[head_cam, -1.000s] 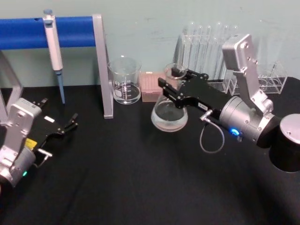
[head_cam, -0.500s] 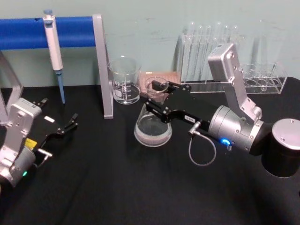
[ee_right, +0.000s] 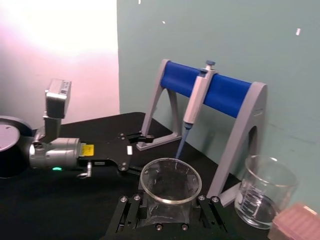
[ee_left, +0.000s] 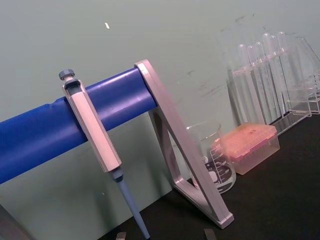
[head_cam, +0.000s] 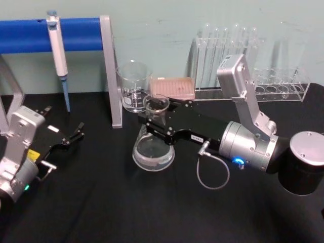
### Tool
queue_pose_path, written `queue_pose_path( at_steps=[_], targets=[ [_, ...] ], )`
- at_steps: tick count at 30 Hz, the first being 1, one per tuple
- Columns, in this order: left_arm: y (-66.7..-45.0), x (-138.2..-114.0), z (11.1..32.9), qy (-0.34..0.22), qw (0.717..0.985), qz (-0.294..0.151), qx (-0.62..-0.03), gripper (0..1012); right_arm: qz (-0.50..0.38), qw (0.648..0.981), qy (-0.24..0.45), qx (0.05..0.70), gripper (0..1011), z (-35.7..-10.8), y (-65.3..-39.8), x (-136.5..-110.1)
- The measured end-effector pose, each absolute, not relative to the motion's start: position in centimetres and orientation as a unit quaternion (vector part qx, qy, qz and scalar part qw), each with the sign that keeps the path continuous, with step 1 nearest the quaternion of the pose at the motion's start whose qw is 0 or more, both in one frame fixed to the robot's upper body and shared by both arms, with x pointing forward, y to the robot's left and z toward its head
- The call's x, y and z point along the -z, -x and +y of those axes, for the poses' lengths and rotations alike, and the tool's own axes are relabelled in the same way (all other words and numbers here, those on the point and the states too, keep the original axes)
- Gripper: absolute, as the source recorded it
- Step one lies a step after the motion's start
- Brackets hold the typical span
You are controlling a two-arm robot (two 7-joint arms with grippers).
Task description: Grasp the erlenmeyer flask with one hand, shake it three times, then place it back.
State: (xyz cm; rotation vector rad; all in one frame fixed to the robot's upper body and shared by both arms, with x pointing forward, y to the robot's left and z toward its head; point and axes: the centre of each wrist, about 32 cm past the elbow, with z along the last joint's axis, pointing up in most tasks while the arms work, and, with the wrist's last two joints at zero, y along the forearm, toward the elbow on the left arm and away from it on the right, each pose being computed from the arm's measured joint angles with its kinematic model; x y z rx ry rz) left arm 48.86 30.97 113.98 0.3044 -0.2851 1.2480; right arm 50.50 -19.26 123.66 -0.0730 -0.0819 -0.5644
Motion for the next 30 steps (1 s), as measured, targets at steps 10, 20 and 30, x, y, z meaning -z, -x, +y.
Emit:
queue_pose_path(
  at_steps=[10,20,30],
  targets=[
    [-48.9,-114.0,31.0,-0.142,0.791,-0.132,-0.580,1001,-0.042,0.962,0.037,0.268,451,-19.2,-50.5,-123.7],
    [-48.9,-114.0,31.0,-0.141,0.791,-0.132,-0.580,1001,-0.045,0.954,0.039,0.295,451,-19.5,-51.1,-123.5],
    [-48.9,-114.0,31.0,-0.141,0.791,-0.132,-0.580,1001,-0.055,0.936,0.042,0.345,451,-20.4,-51.7,-123.5]
  ],
)
